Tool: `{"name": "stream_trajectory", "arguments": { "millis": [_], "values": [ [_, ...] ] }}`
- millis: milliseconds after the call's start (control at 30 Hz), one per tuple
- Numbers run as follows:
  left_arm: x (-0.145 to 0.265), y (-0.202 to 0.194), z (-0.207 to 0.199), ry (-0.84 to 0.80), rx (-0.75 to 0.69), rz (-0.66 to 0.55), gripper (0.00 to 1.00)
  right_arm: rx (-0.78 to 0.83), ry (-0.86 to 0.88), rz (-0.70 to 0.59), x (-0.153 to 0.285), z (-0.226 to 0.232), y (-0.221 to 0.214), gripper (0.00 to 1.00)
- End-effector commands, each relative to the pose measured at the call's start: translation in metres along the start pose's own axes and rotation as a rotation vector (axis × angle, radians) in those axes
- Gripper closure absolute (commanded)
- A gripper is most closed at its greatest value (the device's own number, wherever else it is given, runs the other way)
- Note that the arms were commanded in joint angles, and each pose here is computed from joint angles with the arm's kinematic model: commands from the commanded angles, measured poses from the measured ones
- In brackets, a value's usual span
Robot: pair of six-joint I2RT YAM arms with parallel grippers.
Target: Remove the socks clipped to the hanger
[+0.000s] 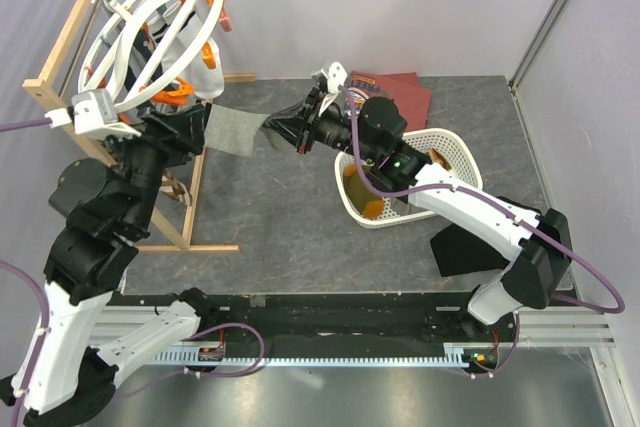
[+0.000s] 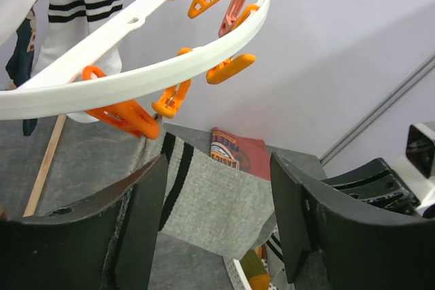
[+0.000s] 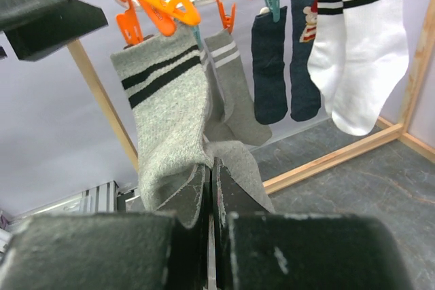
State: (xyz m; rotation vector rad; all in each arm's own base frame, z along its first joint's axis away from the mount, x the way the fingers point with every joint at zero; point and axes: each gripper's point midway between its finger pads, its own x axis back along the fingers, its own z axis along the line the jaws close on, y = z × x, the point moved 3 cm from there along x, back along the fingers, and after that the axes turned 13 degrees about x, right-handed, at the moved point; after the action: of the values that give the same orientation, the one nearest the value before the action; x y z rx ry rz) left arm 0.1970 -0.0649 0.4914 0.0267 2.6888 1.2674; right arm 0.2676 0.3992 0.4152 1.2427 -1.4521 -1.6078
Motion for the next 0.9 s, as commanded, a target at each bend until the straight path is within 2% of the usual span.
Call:
{"name": "stream_trajectory", "arguments": {
  "millis": [0,133,400,867],
  "values": [
    [-0.01,0.007,-0.006,0.031,0.044,-0.025,0.32,0.007,0.078,-0.021,-0.001,-0.003,0.018,1.0],
    [-0.015,0.009,0.0,0.096,0.144,-0.081,0.39,-0.027,0.066,-0.011,-0.003,-0.011,0.02,1.0],
    [-0.021,-0.005,0.012,0.165,0.301,-0.114,0.4,-0.003,0.066,-0.028,0.003,-0.012,0.029,1.0],
    [-0.01,0.006,0.03,0.231,0.297,-0.195,0.42,-0.015,0.058,-0.045,0.002,-0.024,0.025,1.0]
  ]
}}
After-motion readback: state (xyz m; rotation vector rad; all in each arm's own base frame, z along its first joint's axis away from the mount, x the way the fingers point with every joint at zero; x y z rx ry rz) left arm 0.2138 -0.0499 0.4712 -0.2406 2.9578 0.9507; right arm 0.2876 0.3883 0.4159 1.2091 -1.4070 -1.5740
